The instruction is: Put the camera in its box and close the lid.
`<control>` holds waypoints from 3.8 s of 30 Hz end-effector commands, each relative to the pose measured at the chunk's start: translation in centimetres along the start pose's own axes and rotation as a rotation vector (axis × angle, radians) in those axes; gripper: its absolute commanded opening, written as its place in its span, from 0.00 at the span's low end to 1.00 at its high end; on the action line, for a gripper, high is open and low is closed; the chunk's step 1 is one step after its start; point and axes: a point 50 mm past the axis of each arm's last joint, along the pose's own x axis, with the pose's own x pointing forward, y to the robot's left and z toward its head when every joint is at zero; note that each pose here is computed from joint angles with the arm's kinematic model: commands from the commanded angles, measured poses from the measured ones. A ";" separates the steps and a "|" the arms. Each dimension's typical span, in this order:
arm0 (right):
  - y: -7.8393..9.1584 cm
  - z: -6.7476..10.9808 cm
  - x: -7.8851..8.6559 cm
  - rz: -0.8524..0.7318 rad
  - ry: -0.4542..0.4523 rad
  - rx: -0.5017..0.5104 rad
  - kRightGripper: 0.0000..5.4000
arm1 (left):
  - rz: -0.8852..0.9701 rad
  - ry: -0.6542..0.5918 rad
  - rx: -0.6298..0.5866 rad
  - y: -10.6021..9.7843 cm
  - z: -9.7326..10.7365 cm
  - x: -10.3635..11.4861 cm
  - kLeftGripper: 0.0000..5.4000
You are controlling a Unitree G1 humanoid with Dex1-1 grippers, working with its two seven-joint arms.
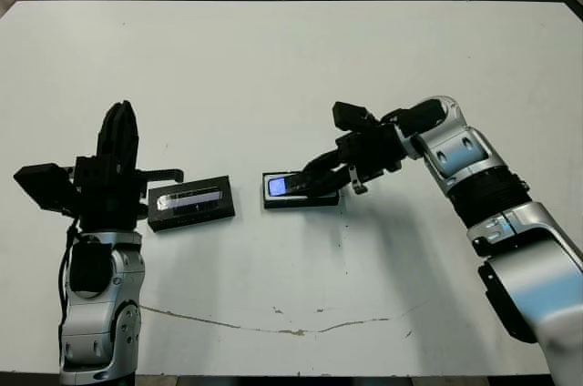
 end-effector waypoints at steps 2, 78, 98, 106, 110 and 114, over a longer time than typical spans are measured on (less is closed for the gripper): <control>0.7 -0.5 1.5 0.056 -0.007 0.038 0.07 | 0.018 0.034 0.008 0.3 -0.6 -0.5 0.00; 7.6 -3.4 -7.9 -0.940 -0.538 0.111 0.55 | 0.015 0.032 0.029 1.0 -0.9 -0.6 0.00; 12.1 -7.6 -7.8 -1.168 -0.582 0.329 0.00 | -0.276 -0.009 0.356 5.9 2.2 0.7 0.00; 11.8 -7.4 -7.8 -1.198 -0.575 0.295 0.00 | -0.653 0.267 0.389 9.0 4.3 3.0 0.16; 11.9 -7.3 -7.8 -1.199 -0.577 0.303 0.00 | -0.858 0.371 0.419 9.5 4.5 4.2 0.33; 12.0 -7.3 -7.9 -1.209 -0.568 0.307 0.00 | -1.019 0.456 0.511 9.2 4.3 4.8 0.51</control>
